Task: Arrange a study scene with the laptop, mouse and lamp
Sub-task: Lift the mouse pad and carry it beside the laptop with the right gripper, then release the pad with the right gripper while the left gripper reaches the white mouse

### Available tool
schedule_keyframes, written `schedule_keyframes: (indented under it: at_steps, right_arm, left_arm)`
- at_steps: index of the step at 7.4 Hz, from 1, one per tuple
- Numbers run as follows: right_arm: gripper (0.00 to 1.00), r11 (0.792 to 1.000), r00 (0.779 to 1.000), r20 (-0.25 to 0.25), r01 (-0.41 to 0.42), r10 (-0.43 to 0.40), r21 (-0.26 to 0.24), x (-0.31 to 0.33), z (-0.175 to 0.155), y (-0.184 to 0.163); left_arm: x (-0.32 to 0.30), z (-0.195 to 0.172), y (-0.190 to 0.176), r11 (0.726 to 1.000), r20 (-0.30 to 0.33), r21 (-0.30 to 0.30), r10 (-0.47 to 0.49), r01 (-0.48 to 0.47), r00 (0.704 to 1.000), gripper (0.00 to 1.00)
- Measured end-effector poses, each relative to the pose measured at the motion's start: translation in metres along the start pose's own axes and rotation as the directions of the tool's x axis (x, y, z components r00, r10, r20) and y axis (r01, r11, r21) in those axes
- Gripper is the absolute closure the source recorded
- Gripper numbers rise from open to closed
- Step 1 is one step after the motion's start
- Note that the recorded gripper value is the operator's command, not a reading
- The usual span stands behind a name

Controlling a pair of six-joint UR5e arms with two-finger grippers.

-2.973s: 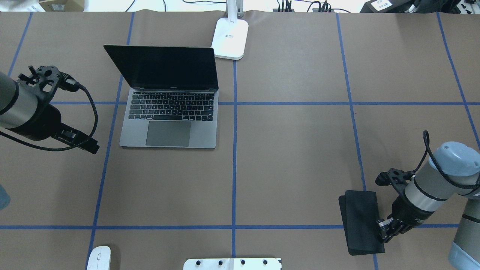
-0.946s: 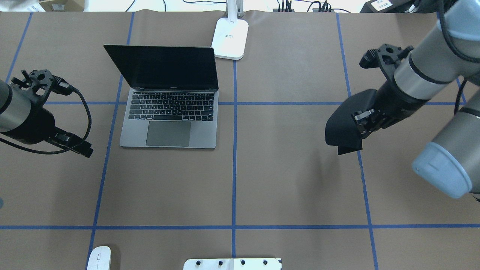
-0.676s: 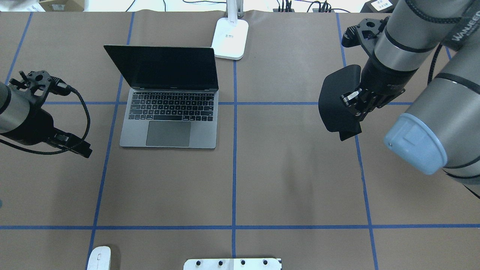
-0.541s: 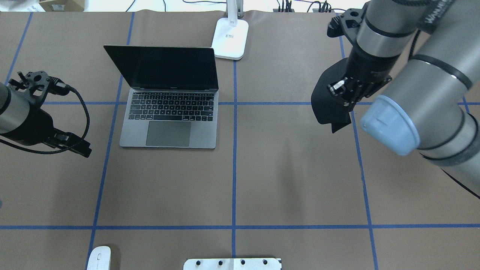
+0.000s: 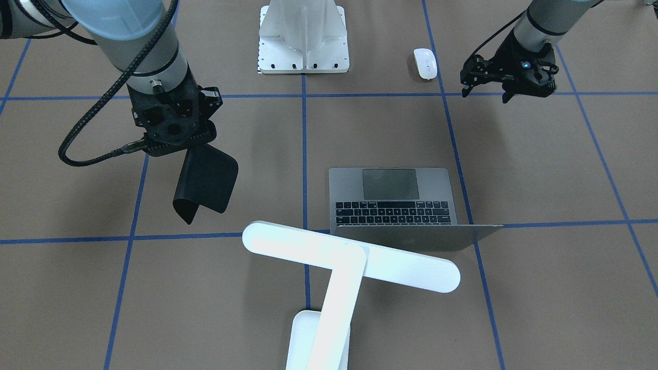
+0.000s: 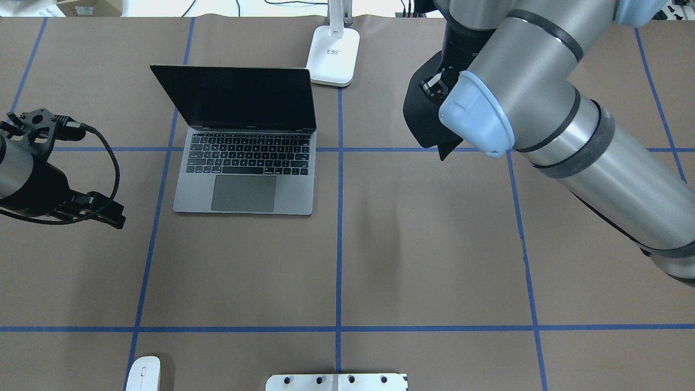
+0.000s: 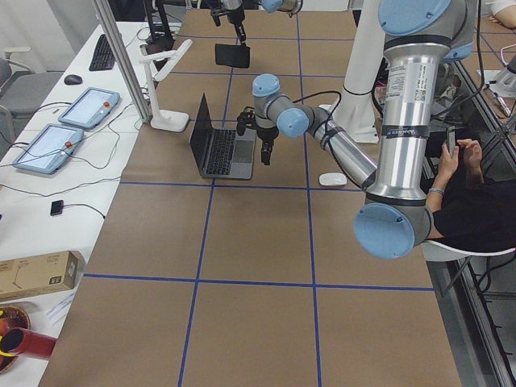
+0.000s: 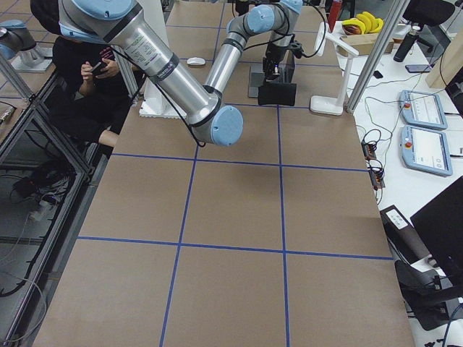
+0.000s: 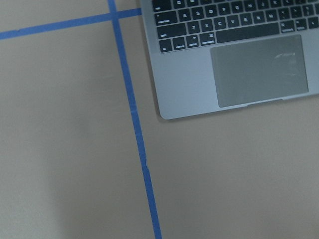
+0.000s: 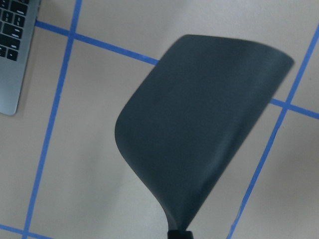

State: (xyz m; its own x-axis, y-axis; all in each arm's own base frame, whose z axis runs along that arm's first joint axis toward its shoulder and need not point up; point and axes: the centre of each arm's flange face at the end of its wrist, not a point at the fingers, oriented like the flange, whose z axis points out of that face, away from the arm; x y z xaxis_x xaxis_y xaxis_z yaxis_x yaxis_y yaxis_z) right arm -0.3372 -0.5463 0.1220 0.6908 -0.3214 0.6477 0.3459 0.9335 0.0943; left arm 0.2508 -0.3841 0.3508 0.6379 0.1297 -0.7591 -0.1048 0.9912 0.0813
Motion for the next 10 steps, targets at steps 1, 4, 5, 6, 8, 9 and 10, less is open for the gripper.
schedule_keyframes:
  at_steps: [1, 4, 5, 6, 8, 9, 10]
  right_arm:
    - [0.88, 1.0, 1.0, 0.013, 0.005, -0.006, 0.006, -0.005, -0.003, -0.011]
    - [0.87, 1.0, 0.999, 0.051, 0.016, -0.017, 0.025, -0.023, -0.02, -0.018]
    - [0.78, 1.0, 0.998, 0.063, 0.007, -0.008, 0.026, -0.028, -0.027, -0.017]
    - [0.01, 1.0, 0.998, 0.07, -0.006, 0.004, 0.027, -0.031, -0.031, -0.016]
    - [0.0, 1.0, 0.997, 0.073, -0.012, 0.011, 0.022, -0.032, -0.029, -0.017]
    - [0.0, 1.0, 0.997, 0.073, -0.012, 0.011, 0.022, -0.031, -0.028, -0.017]
    - [0.0, 1.0, 0.997, 0.071, -0.012, 0.01, 0.022, -0.031, -0.028, -0.017]
  left_arm:
    - [-0.003, 0.001, 0.002, 1.0, -0.002, 0.001, -0.009, 0.009, 1.0, 0.01]
    - [-0.003, 0.001, 0.003, 1.0, -0.009, 0.0, -0.016, 0.016, 1.0, 0.01]
    - [-0.002, 0.001, 0.004, 1.0, -0.011, -0.001, -0.016, 0.016, 1.0, 0.01]
    - [-0.002, 0.0, 0.004, 1.0, -0.013, -0.001, -0.015, 0.015, 1.0, 0.01]
    - [-0.001, -0.001, 0.005, 1.0, -0.015, -0.001, -0.014, 0.014, 1.0, 0.01]
    - [-0.001, -0.002, 0.005, 1.0, -0.017, 0.0, -0.012, 0.012, 1.0, 0.01]
    - [0.0, -0.003, 0.006, 1.0, -0.018, 0.001, -0.011, 0.011, 1.0, 0.01]
